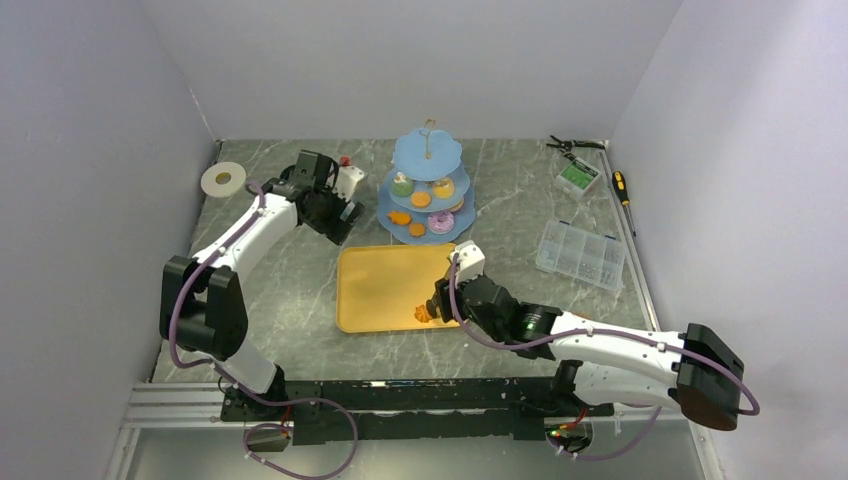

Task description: Serve the afternoon tea

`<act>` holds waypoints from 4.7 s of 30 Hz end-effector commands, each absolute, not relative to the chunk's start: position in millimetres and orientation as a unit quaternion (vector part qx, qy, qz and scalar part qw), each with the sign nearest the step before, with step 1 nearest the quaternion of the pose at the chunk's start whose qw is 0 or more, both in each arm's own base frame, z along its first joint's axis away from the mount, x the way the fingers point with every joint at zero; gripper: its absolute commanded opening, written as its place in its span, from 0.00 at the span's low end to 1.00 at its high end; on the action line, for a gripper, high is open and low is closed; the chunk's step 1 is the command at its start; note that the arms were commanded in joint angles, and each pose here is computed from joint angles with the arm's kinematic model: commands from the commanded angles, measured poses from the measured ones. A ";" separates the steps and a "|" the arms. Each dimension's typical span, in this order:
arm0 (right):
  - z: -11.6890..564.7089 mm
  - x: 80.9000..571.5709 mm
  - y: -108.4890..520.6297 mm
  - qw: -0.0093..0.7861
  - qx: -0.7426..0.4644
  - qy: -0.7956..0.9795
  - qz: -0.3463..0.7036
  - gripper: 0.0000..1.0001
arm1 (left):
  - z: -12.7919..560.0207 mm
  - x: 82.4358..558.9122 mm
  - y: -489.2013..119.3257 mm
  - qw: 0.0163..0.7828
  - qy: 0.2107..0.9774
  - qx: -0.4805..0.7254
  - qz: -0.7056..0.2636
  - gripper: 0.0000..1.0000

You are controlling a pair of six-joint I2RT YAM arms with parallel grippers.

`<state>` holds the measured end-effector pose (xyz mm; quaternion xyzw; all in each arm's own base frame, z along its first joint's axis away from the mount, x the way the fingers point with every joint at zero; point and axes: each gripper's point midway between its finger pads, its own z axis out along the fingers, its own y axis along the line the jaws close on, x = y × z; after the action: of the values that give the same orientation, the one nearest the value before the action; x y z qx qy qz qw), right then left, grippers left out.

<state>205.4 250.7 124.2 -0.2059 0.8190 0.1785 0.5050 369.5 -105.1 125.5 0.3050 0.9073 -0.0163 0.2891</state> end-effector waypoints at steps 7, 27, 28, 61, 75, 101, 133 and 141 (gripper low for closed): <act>124.2 210.5 245.9 0.525 -0.199 0.811 0.161 0.59 | 159.5 369.7 -112.6 0.313 0.903 0.292 -0.042 0.92; 112.0 208.3 247.7 0.523 -0.209 0.811 0.161 0.58 | 166.9 377.1 -115.2 0.315 0.904 0.286 -0.044 0.91; 112.5 208.9 247.0 0.525 -0.207 0.810 0.159 0.57 | 167.8 377.2 -115.2 0.316 0.904 0.285 -0.044 0.91; 376.8 316.0 246.3 0.707 -0.204 0.657 0.164 0.51 | 238.8 396.3 -91.8 0.357 0.897 0.249 -0.083 0.93; 396.2 413.7 238.7 0.729 -0.215 0.637 0.130 0.53 | 241.2 393.4 -83.0 0.365 0.897 0.231 -0.096 0.93; 416.8 380.9 225.7 0.732 -0.240 0.615 0.164 0.60 | 244.2 392.5 -78.6 0.373 0.898 0.213 -0.096 0.93; 188.7 200.6 299.6 0.526 -0.299 0.754 0.255 0.58 | 236.6 389.6 -69.9 0.366 0.904 0.203 -0.087 0.93; 163.2 201.4 305.3 0.527 -0.299 0.760 0.235 0.58 | 237.1 389.8 -68.4 0.366 0.904 0.203 -0.083 0.93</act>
<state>190.0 295.4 145.8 -0.3339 0.7756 0.2225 0.4872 391.7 -69.3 220.6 0.2075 0.9123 -0.0836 0.3431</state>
